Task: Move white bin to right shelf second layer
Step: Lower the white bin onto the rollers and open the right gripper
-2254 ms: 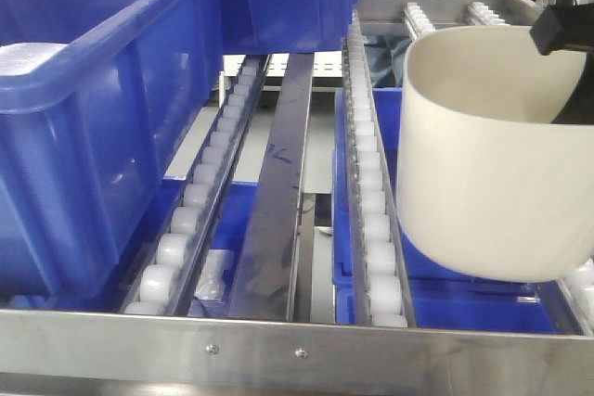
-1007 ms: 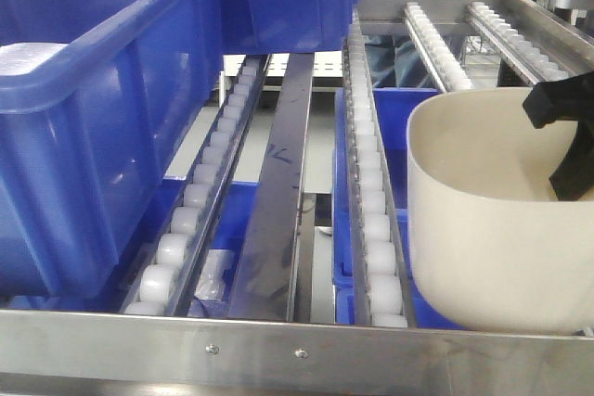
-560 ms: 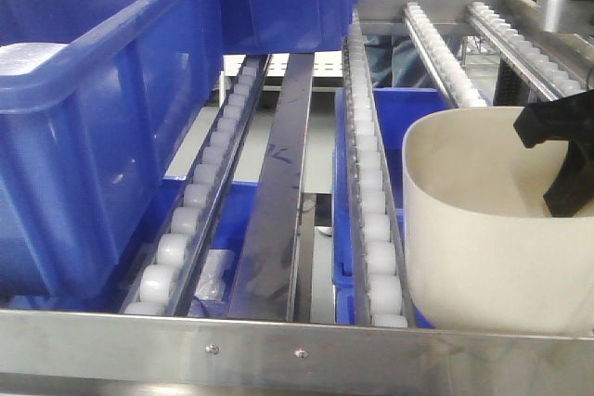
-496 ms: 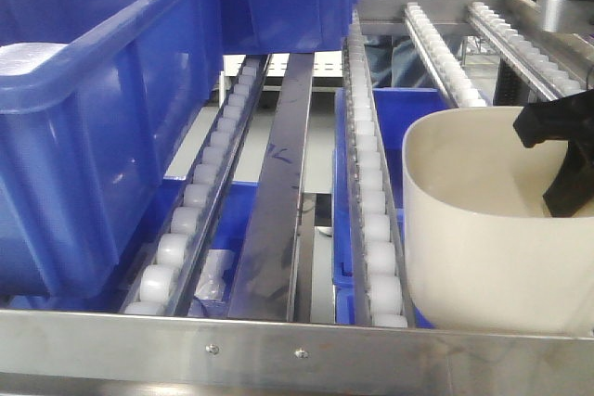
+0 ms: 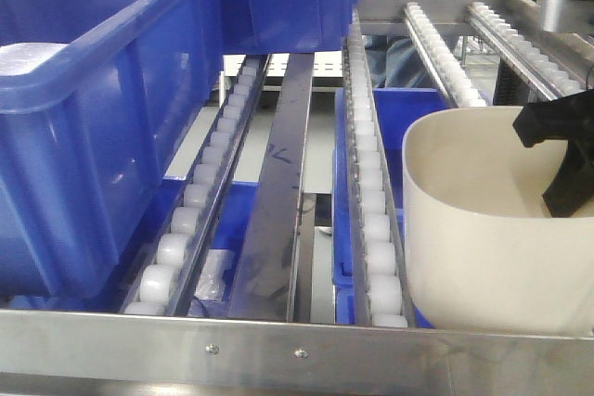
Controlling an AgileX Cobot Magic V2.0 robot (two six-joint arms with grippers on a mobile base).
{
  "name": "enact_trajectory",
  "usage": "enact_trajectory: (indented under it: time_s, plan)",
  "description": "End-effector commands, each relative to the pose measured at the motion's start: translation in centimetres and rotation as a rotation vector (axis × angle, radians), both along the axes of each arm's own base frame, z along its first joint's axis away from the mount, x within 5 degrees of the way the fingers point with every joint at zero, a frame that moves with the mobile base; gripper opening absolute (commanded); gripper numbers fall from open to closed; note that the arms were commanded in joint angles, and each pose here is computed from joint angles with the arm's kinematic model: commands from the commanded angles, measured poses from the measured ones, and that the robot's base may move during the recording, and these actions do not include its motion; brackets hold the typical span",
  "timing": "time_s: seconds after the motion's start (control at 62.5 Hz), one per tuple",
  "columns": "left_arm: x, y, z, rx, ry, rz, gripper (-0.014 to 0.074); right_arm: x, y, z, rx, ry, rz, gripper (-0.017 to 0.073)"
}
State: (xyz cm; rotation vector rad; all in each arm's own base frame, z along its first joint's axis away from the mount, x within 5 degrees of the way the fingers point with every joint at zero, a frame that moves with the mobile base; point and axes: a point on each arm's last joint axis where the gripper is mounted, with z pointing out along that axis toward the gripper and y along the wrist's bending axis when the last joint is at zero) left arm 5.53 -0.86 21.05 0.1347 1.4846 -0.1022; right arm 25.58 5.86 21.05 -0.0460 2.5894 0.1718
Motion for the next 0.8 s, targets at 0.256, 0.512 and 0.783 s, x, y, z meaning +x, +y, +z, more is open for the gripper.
enact_trajectory:
  time_s: [0.256,0.512,0.783]
  plan:
    - [0.0,0.0,-0.3,-0.023,-0.064,0.002,0.0085,0.9,0.1,1.6,0.017,-0.124,0.004,0.0442]
    - [0.0,0.0,-0.3,-0.023,-0.064,0.002,0.0085,0.7,0.1,2.0,0.020,-0.140,0.004,0.0489]
    - [0.0,0.0,-0.3,-0.023,-0.064,0.002,0.0085,0.0,-0.1,4.1,0.039,-0.226,0.003,0.0489]
